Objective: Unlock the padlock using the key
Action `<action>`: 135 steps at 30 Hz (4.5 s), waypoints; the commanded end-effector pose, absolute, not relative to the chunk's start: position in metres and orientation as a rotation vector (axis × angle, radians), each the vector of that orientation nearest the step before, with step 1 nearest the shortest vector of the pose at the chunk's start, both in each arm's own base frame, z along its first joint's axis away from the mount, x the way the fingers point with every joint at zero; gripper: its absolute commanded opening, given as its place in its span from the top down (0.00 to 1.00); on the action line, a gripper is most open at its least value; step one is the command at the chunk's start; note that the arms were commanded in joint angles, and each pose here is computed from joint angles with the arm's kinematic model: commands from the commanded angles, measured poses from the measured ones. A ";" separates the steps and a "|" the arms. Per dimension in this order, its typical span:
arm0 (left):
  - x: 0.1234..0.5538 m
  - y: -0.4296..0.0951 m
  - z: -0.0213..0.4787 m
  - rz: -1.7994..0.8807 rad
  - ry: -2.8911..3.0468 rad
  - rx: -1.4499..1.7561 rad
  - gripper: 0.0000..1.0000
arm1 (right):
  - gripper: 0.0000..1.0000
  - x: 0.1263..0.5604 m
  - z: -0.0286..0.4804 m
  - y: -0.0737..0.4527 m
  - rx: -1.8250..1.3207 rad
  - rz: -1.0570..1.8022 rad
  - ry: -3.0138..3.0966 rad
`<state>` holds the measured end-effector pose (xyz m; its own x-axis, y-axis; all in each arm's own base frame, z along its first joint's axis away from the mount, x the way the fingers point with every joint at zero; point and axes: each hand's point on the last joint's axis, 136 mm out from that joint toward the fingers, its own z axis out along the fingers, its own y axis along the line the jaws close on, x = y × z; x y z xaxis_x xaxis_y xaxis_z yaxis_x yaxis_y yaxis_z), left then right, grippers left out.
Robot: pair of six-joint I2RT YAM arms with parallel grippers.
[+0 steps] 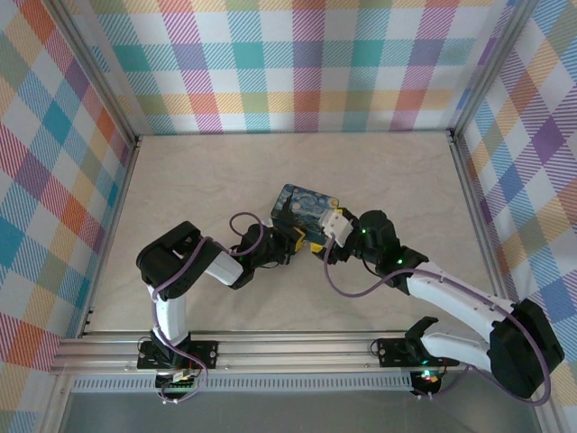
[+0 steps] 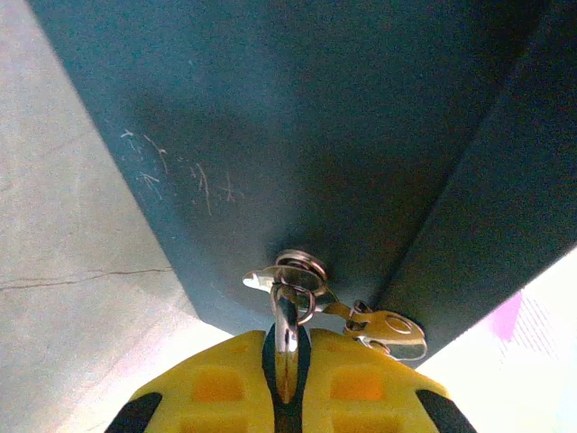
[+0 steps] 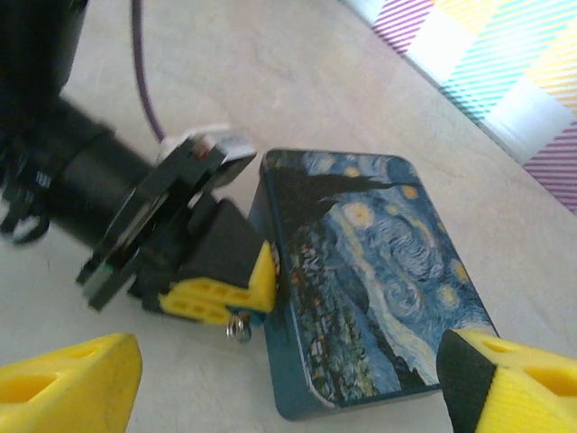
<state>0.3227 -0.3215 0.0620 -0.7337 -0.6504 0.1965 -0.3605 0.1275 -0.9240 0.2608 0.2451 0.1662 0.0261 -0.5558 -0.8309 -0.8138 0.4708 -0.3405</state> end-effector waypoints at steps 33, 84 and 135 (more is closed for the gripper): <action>0.321 -0.329 0.071 -1.661 2.169 -0.955 1.00 | 0.63 0.293 0.077 0.284 -1.463 -0.067 1.569; 0.322 -0.330 0.070 -1.665 2.173 -0.963 1.00 | 1.00 0.300 0.080 0.289 -0.860 0.311 1.964; 0.327 -0.238 0.121 -1.288 2.151 -0.837 0.50 | 1.00 0.277 0.068 0.282 -0.501 0.685 2.147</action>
<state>0.3283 -0.2546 0.1229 -0.6983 -0.7155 -0.0203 -0.2564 0.2765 -0.9262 0.2814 0.2756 0.0565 -0.5520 -0.2339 -0.8003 -0.5812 0.7962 0.1681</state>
